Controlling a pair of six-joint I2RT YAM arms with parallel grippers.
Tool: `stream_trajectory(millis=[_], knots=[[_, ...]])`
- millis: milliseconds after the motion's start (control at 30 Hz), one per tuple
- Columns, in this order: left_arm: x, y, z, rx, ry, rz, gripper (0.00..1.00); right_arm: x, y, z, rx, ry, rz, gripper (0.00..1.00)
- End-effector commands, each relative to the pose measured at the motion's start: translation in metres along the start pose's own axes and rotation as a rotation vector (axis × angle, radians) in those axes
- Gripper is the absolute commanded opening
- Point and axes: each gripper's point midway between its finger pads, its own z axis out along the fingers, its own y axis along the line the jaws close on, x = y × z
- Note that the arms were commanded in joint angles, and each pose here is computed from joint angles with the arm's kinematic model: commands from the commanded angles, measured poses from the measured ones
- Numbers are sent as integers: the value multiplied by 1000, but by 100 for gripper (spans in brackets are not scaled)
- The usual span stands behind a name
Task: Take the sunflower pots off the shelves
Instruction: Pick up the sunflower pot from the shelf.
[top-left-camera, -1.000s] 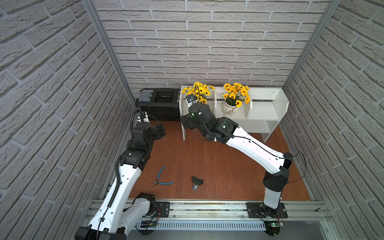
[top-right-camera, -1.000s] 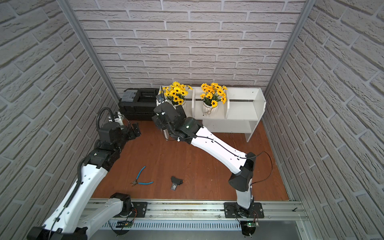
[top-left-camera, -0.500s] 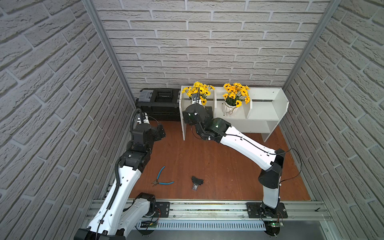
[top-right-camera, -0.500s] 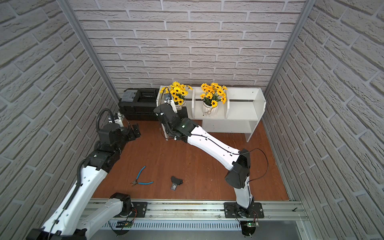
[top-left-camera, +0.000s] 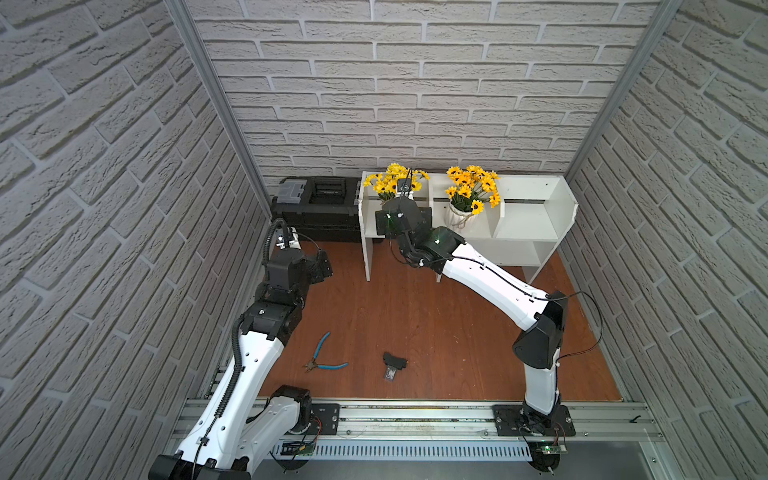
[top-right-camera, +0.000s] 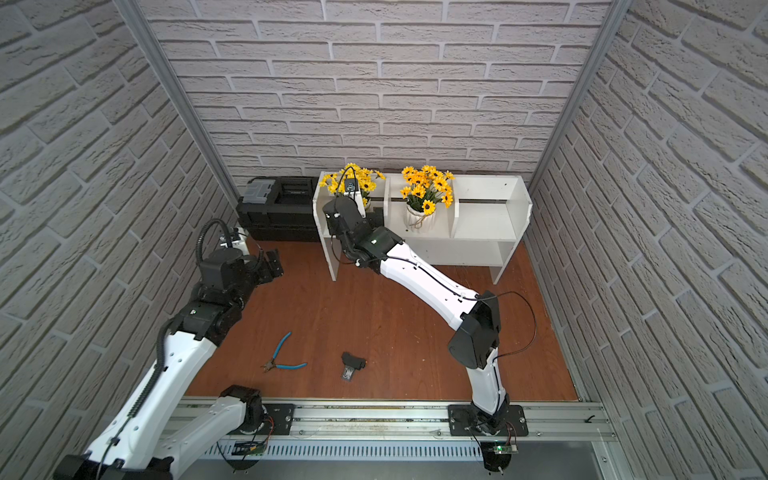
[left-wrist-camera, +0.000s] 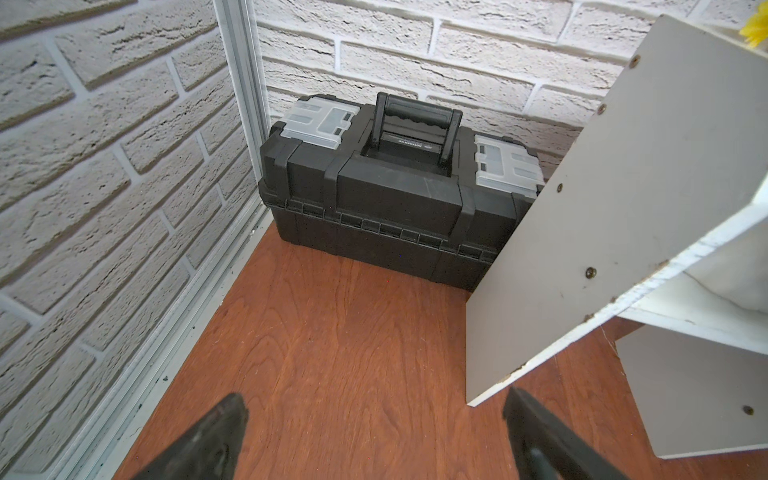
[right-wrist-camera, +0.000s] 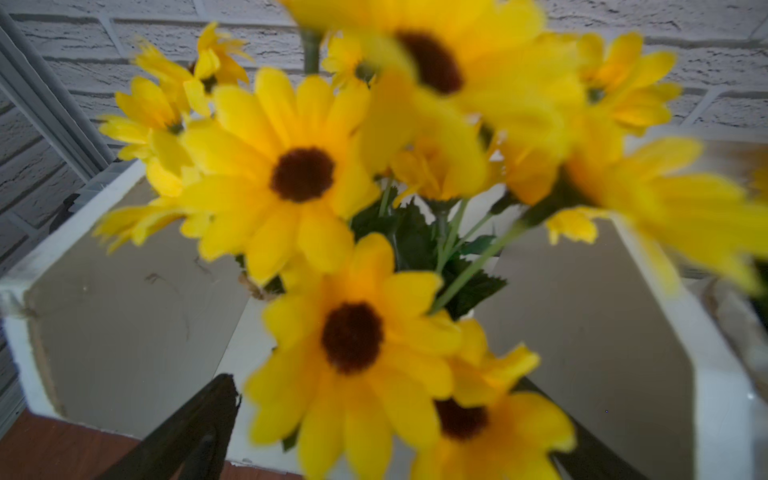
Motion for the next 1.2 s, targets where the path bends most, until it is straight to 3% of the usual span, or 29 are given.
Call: stream_trajectory(millis=[0, 633, 1167], knots=[[-4, 0, 1, -6, -27, 6, 98, -3, 11, 6, -23, -13, 12, 99], [0, -2, 6, 3, -29, 6, 98, -1, -7, 49, 22, -54, 31, 99], [0, -3, 6, 10, -35, 3, 98, 11, 7, 81, 4, -64, -13, 99]])
